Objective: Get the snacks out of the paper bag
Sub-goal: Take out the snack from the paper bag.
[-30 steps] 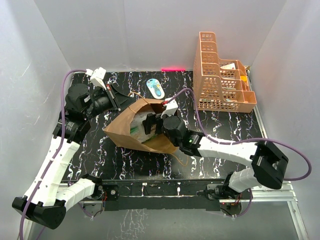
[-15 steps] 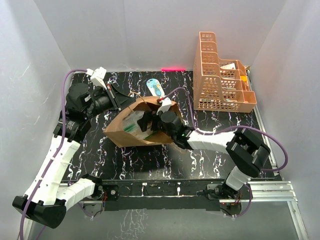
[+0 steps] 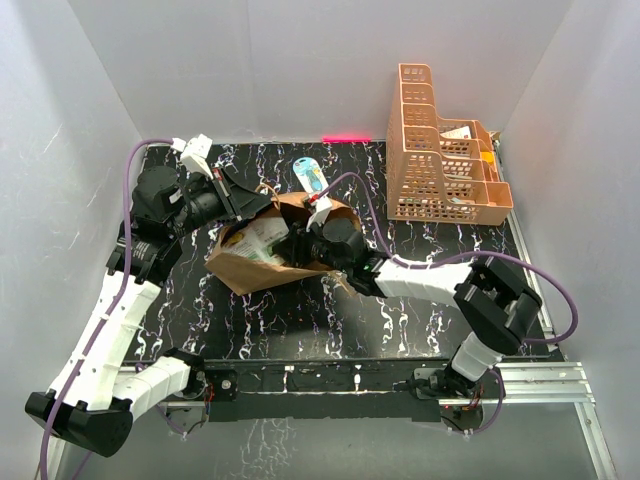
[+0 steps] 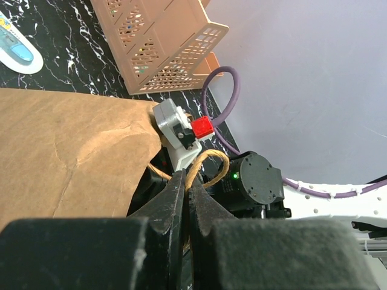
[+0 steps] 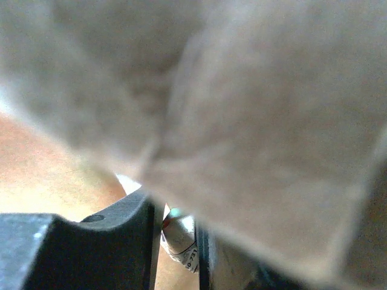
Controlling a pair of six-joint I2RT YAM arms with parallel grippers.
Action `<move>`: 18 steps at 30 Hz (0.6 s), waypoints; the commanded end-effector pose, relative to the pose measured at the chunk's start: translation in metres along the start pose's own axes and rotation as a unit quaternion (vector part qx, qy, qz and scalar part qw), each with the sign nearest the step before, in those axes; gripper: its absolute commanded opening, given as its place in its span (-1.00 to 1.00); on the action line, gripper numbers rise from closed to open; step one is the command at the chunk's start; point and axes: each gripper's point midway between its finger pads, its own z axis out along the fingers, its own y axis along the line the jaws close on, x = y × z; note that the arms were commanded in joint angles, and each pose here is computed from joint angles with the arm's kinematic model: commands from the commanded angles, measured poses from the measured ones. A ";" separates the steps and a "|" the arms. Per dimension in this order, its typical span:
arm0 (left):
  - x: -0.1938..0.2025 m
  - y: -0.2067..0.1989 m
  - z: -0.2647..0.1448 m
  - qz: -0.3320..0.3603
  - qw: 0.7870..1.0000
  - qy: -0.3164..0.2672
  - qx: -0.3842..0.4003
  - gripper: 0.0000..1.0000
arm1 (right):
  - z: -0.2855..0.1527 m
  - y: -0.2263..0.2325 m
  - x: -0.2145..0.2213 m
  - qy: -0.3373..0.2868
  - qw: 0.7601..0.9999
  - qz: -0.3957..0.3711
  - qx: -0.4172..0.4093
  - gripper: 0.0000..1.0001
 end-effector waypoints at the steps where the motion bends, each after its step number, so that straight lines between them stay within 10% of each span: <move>1: -0.006 -0.008 -0.010 0.014 1.000 -0.014 0.003 -1.00 | -0.012 0.035 -0.046 -0.045 0.998 0.008 -0.045 -0.54; 18: -0.005 -0.005 -0.015 0.020 0.999 -0.024 -0.008 -1.00 | -0.057 0.049 -0.099 -0.087 0.995 0.034 -0.016 -0.81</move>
